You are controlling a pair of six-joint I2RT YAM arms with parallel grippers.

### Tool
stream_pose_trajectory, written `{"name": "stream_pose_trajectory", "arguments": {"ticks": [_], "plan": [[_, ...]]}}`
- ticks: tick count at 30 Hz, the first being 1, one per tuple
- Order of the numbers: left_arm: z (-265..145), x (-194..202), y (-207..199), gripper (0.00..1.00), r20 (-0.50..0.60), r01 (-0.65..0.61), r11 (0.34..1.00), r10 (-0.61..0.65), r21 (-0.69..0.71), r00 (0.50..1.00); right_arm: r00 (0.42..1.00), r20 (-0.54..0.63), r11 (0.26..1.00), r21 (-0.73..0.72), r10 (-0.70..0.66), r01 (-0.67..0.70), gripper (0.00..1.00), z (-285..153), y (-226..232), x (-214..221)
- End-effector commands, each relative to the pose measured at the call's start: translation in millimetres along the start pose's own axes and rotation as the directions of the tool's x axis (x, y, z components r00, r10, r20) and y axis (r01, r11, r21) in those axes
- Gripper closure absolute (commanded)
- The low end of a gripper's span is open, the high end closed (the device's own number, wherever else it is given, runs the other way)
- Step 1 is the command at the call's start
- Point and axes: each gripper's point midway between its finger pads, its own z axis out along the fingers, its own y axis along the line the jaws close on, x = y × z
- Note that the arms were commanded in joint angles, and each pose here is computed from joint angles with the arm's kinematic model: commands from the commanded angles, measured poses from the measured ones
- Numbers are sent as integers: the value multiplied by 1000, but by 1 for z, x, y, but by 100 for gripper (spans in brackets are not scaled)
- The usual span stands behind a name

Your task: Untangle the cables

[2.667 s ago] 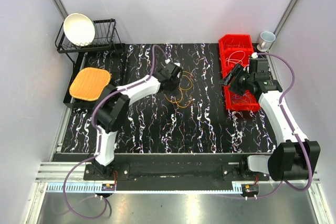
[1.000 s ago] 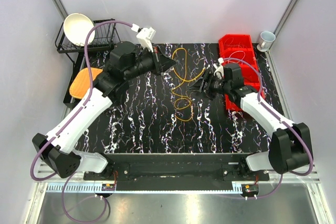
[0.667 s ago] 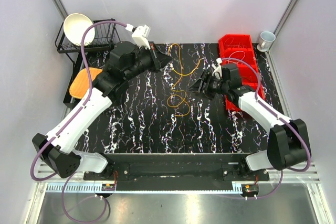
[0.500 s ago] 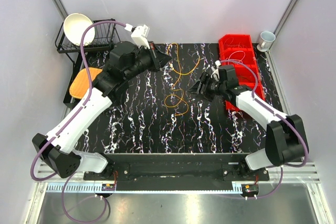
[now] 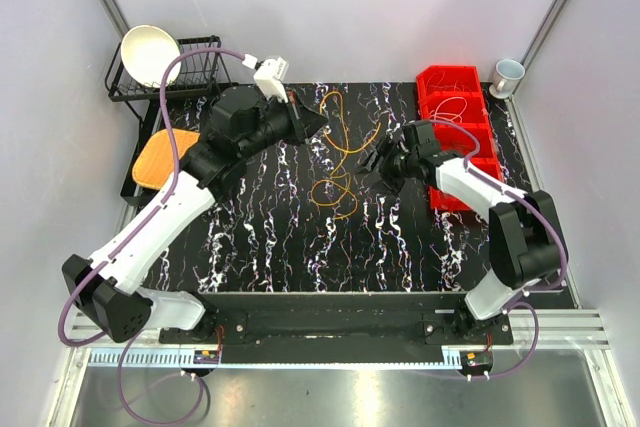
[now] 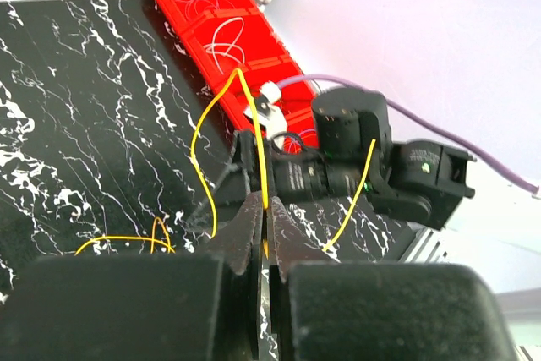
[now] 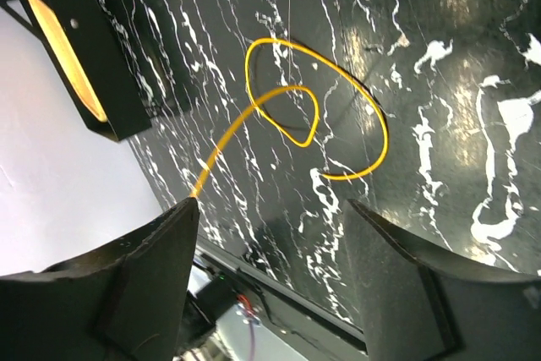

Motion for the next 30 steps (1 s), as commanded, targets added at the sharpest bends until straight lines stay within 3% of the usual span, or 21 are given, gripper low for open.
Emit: {"name": "stream_pose_trajectory", "arguments": {"ticks": [1, 15, 19, 23, 26, 27, 30], "plan": [[-14, -21, -22, 100, 82, -41, 995, 34, 90, 996, 998, 8, 998, -15, 61, -61, 24, 7, 21, -12], [-17, -14, -21, 100, 75, -40, 994, 32, 104, 997, 995, -58, 997, 8, 79, -79, 24, 46, 22, -7], [-17, -12, -21, 100, 70, -37, 994, 30, 106, 997, 996, -58, 997, 2, 74, -74, 29, 49, 25, -9], [-17, -10, -19, 100, 70, -35, 994, 28, 103, 997, 996, -60, 997, 2, 71, -71, 39, 50, 26, -8], [-17, -9, -20, 100, 67, -33, 994, 26, 105, 997, 996, -64, 998, -2, 68, -68, 57, 52, 26, -7], [-17, -9, -19, 100, 70, -32, 994, 25, 103, 997, 995, -68, 998, 0, 69, -70, 69, 54, 26, -6], [-17, -8, -19, 100, 66, -33, 994, 27, 106, 997, 995, -78, 998, -5, 69, -70, 90, 56, 25, -5]]}}
